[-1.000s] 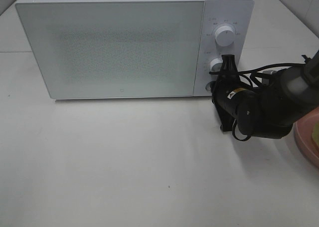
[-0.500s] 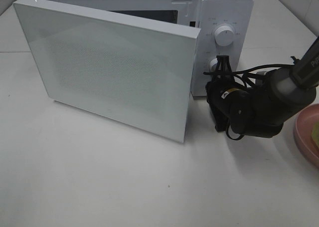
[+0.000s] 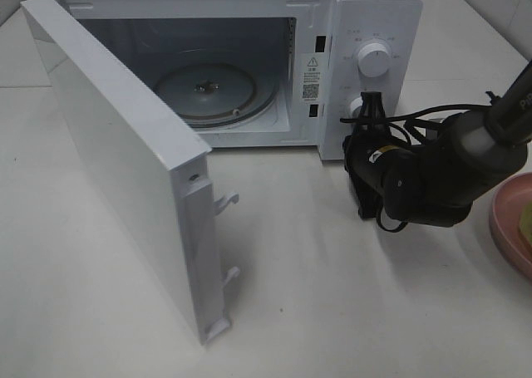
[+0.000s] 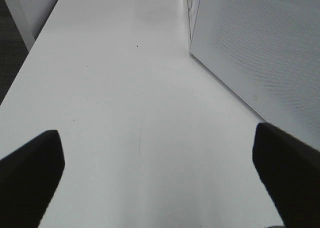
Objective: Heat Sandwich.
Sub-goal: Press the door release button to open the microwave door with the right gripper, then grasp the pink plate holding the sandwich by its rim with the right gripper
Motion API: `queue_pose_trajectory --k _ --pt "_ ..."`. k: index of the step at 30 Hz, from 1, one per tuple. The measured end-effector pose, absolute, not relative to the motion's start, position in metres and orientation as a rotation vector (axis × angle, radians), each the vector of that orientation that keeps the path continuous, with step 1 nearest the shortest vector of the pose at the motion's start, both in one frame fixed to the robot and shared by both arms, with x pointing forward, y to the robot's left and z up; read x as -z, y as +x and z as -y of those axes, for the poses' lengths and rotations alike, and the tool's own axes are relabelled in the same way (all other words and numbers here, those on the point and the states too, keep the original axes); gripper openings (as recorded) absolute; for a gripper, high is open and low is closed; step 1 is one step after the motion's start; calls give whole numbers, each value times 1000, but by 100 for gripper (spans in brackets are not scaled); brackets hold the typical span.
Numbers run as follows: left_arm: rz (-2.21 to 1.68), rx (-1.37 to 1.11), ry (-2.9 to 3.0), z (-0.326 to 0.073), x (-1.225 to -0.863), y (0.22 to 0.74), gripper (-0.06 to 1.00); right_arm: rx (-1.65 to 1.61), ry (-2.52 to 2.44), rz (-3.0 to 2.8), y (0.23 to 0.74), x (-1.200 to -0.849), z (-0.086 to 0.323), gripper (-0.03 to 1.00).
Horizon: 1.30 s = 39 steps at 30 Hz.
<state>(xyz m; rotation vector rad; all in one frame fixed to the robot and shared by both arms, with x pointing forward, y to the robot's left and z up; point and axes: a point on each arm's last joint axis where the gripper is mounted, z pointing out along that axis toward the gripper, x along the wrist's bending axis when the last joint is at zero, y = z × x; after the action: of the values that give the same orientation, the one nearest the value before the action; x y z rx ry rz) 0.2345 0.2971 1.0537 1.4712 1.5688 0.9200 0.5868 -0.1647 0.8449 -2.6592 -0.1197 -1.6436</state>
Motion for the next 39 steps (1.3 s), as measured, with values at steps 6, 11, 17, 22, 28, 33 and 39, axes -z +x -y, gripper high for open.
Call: queue_pose_trajectory --k 6,11,17,22,28,33,39 --pt "-1569 -920 1471 -297 -1054 235 97 1643 -2658 123 587 -845 165 1" --pt "-1569 -920 1471 -297 -1054 235 97 1606 -2668 120 587 -848 164 1" --pt "-1569 -920 1471 -297 -1054 235 97 1559 -2678 139 588 -854 165 1" --pt "-1569 -920 1471 -297 -1054 235 97 1545 -2674 200 583 -863 168 1" --pt "-1569 -920 1471 -297 -1054 235 97 1516 -2668 304 572 -877 171 1" --pt "-1569 -920 1471 -297 -1054 235 97 1544 -2645 402 563 -891 171 1" --pt "-1569 -920 1471 -297 -1054 235 97 1509 -2659 550 550 -913 173 1"
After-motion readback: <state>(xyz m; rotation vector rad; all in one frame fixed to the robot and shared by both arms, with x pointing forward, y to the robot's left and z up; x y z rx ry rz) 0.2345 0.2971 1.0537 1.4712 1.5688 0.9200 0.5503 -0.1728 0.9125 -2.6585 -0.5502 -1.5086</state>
